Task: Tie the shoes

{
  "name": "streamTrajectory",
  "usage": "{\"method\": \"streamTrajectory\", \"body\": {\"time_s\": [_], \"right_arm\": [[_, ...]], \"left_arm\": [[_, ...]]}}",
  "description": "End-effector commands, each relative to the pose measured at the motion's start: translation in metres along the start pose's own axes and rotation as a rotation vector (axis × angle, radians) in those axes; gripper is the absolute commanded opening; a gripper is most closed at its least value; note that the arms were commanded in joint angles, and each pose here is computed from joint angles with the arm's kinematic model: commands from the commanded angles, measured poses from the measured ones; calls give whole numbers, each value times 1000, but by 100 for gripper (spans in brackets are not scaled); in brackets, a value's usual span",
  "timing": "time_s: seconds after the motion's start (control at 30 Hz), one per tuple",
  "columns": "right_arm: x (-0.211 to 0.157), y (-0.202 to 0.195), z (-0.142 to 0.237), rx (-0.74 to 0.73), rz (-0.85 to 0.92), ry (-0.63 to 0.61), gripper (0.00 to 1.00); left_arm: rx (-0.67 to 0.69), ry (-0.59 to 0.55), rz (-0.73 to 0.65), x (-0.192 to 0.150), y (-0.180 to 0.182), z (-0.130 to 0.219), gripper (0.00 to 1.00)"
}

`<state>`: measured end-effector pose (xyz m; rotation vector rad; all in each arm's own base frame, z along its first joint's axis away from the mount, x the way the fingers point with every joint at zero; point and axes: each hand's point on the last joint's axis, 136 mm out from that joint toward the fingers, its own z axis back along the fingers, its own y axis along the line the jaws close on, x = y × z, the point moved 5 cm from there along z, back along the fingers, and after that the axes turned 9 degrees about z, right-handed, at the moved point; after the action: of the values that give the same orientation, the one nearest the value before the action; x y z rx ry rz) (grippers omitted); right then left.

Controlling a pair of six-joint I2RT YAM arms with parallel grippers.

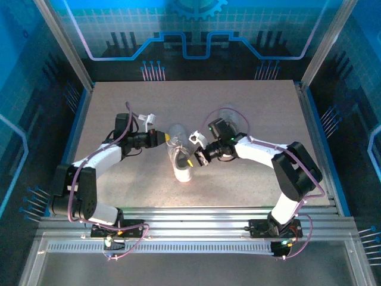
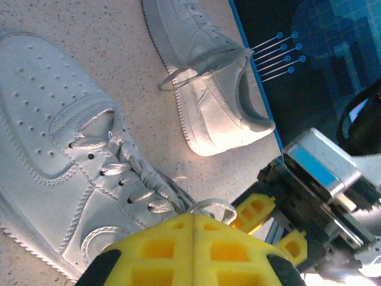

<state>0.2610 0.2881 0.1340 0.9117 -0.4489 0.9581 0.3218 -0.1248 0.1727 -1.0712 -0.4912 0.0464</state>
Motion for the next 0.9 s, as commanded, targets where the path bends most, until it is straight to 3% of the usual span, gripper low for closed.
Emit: {"method": "streamTrajectory", "body": {"time_s": [0.0,0.13,0.23,0.33,0.43,0.7,0.87], "right_arm": [[17,13,-9,101,-44,-78,34],[27,14,11,83,-16,-130,40],[18,-2,34,-53,30,-127,43],[0,-24,43,-255,134,2,45],[-7,-42,40,-332,199,121,47],[16,-70,15,-293,99,136,49],[9,-79,-3,-232,58,188,49]], "left_arm": [[13,1,-27,8,-5,3,0],[31,15,-33,9,-3,3,0],[42,27,-46,10,-5,4,0],[39,31,-48,11,-6,5,0],[29,36,-46,12,-6,5,0],[15,45,-27,13,-4,2,0],[12,51,-25,12,-2,2,0]]}}
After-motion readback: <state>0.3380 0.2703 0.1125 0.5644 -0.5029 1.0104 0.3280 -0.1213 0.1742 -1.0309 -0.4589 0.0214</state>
